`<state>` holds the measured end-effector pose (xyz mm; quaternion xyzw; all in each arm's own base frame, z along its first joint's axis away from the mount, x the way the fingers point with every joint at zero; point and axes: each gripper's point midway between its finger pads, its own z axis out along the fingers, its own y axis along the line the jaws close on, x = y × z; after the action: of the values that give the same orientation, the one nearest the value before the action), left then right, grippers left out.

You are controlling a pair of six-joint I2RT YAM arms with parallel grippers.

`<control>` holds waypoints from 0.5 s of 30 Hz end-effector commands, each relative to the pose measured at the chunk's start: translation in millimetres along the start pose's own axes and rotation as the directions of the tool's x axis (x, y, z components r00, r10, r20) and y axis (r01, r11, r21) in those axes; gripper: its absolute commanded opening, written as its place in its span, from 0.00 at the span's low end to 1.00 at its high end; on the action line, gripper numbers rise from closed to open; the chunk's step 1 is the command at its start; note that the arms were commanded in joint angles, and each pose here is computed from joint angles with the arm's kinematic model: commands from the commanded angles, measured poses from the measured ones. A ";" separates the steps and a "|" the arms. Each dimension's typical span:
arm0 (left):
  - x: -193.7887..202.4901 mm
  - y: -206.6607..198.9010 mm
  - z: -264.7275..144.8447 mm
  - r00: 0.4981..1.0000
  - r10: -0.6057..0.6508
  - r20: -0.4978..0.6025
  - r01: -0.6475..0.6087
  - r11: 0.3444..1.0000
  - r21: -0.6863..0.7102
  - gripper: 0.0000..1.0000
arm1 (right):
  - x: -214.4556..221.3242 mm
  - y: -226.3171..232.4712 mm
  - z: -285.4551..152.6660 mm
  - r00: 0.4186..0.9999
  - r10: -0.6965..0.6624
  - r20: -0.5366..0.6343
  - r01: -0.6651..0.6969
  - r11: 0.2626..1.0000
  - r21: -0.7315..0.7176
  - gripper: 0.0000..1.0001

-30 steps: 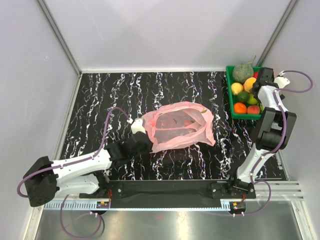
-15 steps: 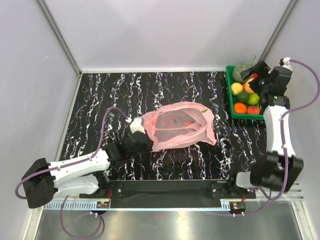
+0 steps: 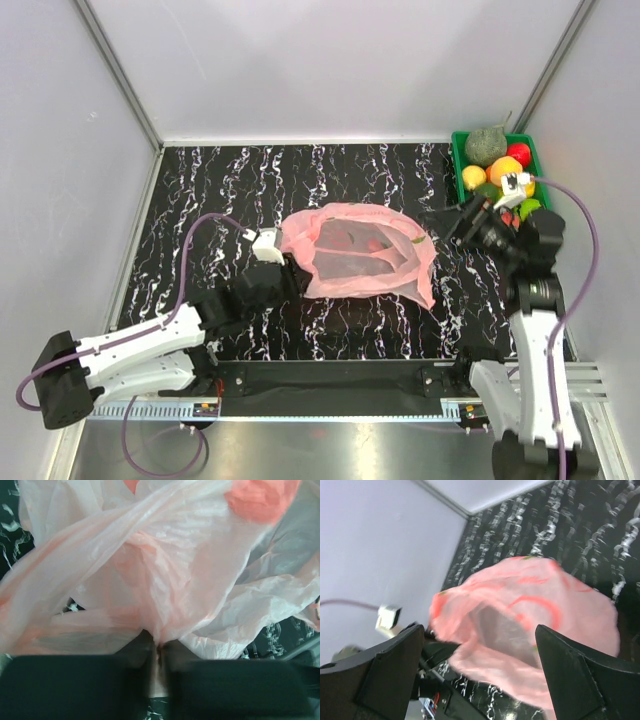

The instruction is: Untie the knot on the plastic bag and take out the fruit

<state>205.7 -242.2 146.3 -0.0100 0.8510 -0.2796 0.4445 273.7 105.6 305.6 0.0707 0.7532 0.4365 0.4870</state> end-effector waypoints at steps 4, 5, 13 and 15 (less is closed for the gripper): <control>-36.2 -25.4 -9.6 0.993 0.002 0.115 -0.014 0.995 0.102 0.98 | 33.0 46.8 -45.6 0.999 -0.047 -0.006 0.046 0.993 -0.106 1.00; -39.0 -26.8 -11.5 0.993 0.008 0.121 -0.021 0.994 0.106 0.99 | 36.7 50.3 -51.0 0.999 -0.048 -0.011 0.047 0.993 -0.104 1.00; -72.1 -43.4 -42.2 0.980 -0.006 0.198 -0.031 0.982 0.185 0.99 | 44.2 66.7 -67.9 0.994 -0.101 -0.030 0.097 0.988 -0.123 1.00; -82.9 -52.5 -54.4 0.975 0.000 0.221 -0.052 0.972 0.230 0.99 | 44.8 72.7 -72.1 0.994 -0.103 -0.019 0.100 0.986 -0.136 1.00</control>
<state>203.2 -235.8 197.5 0.0132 0.8066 -0.3202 0.4966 186.7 125.8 320.1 0.0220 0.7433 0.4555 0.4894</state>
